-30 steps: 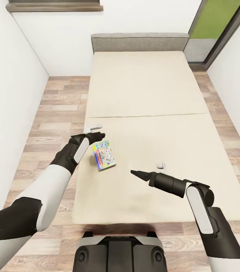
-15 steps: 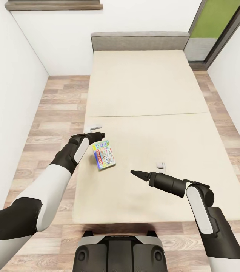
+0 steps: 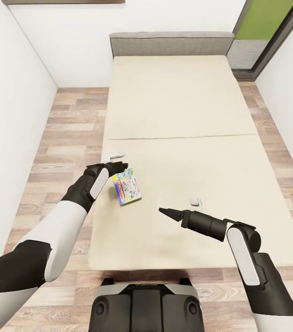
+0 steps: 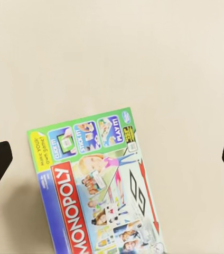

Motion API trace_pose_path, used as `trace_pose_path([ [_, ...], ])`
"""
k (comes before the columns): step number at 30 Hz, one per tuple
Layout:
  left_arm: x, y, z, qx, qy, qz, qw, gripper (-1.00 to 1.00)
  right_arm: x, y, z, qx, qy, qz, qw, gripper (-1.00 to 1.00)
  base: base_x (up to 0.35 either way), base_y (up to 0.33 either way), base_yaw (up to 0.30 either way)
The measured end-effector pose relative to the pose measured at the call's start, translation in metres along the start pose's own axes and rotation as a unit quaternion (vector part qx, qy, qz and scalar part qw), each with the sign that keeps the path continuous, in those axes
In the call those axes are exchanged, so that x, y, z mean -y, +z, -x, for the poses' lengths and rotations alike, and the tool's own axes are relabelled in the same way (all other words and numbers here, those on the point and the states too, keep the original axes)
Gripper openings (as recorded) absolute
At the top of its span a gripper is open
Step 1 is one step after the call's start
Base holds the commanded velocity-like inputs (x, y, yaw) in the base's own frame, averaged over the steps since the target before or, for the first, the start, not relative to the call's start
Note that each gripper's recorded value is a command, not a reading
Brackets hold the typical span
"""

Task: Put all the toys in the child's room - the three board games (two on the bed and one on the table), the two jigsaw puzzles on the table, and the tennis ball on the table - inside the toy box on the table in the child's room.

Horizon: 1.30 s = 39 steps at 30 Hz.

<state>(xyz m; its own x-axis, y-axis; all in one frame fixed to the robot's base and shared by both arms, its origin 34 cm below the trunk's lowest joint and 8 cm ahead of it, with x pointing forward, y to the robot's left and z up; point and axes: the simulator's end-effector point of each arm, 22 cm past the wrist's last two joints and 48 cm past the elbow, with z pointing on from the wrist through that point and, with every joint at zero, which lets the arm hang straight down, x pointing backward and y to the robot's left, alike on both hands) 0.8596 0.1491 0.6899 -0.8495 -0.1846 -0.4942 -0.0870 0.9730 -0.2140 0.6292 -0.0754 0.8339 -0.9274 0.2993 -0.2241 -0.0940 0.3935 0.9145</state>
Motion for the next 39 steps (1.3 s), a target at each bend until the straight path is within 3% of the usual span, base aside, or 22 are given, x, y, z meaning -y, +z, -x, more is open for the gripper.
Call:
trace_pose_path([
  [17, -0.004, 0.012, -0.010, -0.004, 0.000, 0.004, 1.0000, 1.00, 0.006, 0.011, -0.017, -0.020, 0.009, 0.004, 0.9998, 1.00, 0.000, 0.000, 0.000],
  [28, -0.022, 0.017, 0.001, 0.015, -0.003, 0.048, 0.9987, 1.00, 0.012, 0.014, -0.025, -0.027, 0.016, 0.004, 0.9995, 1.00, 0.000, 0.000, 0.000],
  [39, -0.015, 0.021, 0.012, 0.027, 0.004, 0.055, 0.9981, 1.00, 0.020, 0.016, -0.027, -0.025, 0.019, 0.002, 0.9995, 1.00, 0.000, 0.000, 0.000],
])
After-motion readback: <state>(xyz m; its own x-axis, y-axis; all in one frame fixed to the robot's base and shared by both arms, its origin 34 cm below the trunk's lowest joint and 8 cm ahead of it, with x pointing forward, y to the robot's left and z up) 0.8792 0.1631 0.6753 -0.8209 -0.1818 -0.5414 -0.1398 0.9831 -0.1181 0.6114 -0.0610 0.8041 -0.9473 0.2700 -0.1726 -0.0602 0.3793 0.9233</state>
